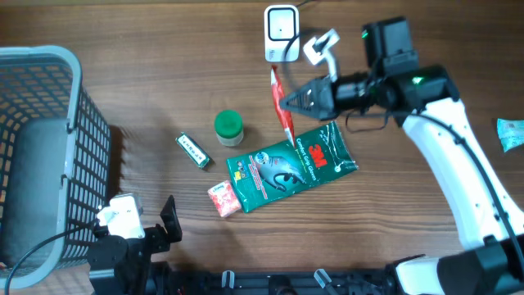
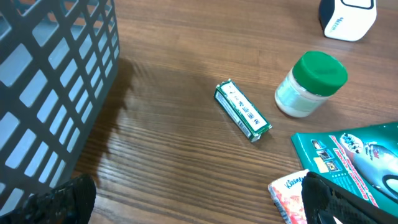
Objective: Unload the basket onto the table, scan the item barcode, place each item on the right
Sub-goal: 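Reach right gripper to the pile and grasp red Nescafe sachet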
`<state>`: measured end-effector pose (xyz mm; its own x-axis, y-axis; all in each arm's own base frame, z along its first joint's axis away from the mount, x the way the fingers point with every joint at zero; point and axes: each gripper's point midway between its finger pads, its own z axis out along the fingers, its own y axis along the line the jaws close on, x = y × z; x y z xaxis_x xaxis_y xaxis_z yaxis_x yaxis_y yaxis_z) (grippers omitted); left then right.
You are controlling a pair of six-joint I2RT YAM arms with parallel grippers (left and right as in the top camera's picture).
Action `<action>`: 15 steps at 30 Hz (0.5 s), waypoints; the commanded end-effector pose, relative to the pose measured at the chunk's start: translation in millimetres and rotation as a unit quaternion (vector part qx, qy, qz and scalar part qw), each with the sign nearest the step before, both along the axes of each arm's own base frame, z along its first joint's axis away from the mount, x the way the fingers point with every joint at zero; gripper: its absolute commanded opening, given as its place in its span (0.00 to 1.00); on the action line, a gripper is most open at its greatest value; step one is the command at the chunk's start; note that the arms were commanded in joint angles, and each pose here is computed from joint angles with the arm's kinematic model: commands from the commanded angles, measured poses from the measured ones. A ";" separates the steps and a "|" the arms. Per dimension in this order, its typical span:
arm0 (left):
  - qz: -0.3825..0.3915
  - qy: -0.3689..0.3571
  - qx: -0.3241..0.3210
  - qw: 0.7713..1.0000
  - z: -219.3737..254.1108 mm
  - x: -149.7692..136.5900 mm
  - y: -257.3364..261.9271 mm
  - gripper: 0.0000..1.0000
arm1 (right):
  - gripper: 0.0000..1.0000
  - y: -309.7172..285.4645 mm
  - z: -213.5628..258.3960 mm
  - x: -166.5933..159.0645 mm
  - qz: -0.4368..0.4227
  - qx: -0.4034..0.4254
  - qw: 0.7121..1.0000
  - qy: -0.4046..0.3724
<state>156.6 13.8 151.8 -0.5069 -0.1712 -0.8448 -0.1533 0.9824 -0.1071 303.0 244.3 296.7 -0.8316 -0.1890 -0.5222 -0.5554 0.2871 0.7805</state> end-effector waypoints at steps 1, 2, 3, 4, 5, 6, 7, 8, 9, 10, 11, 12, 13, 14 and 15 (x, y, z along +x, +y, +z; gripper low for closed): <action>-0.003 -0.003 -0.005 1.000 -0.6 0.5 -1.7 1.00 | 0.04 -7.2 45.9 -15.2 0.052 0.138 0.945 0.293; -0.003 -0.003 -0.005 1.000 -0.6 0.5 -1.7 1.00 | 0.04 -9.7 46.0 -11.6 0.034 0.129 0.924 0.357; -0.003 -0.003 -0.005 1.000 -0.6 0.5 -1.7 1.00 | 0.04 -14.0 46.5 -8.4 0.004 0.114 0.879 0.463; -0.003 -0.003 -0.005 1.000 -0.6 0.5 -1.7 1.00 | 0.04 -16.5 46.9 -6.8 -0.009 0.107 0.853 0.511; -0.003 -0.003 -0.005 1.000 -0.6 0.5 -1.7 1.00 | 0.04 -18.3 46.8 -5.3 -0.015 0.106 0.844 0.525; -0.003 -0.003 -0.005 1.000 -0.6 0.5 -1.7 1.00 | 0.04 -20.3 47.0 -3.6 -0.018 0.108 0.844 0.526; -0.003 -0.003 -0.005 1.000 -0.6 0.5 -1.7 1.00 | 0.04 -21.8 47.3 -2.1 -0.020 0.109 0.845 0.523; -0.003 -0.003 -0.005 1.000 -0.6 0.5 -1.7 1.00 | 0.04 -21.8 47.7 -1.6 -0.019 0.110 0.848 0.518; -0.003 -0.003 -0.005 1.000 -0.6 0.5 -1.7 1.00 | 0.04 -21.7 48.1 -1.2 -0.017 0.112 0.854 0.509; -0.003 -0.003 -0.005 1.000 -0.6 0.5 -1.7 1.00 | 0.04 -21.7 48.2 -1.0 -0.016 0.112 0.855 0.506; -0.003 -0.003 -0.005 1.000 -0.6 0.5 -1.7 1.00 | 0.04 -21.7 48.2 -1.0 -0.016 0.112 0.855 0.507; -0.003 -0.003 -0.005 1.000 -0.6 0.5 -1.7 1.00 | 0.04 -21.7 48.2 -1.0 -0.016 0.112 0.855 0.507; -0.003 -0.003 -0.005 1.000 -0.6 0.5 -1.7 1.00 | 0.04 -21.7 48.3 -1.0 -0.016 0.112 0.854 0.507; -0.003 -0.003 -0.005 1.000 -0.6 0.5 -1.7 1.00 | 0.04 -21.7 48.3 -1.0 -0.016 0.112 0.854 0.507; -0.003 -0.003 -0.005 1.000 -0.6 0.5 -1.7 1.00 | 0.04 -21.7 48.3 -1.0 -0.016 0.112 0.855 0.507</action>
<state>156.6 13.8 151.8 -0.5069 -0.1712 -0.8448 -0.1533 0.9824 -0.1071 302.4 223.5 344.6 -0.8951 -0.1220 0.4288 0.4218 0.0794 0.9032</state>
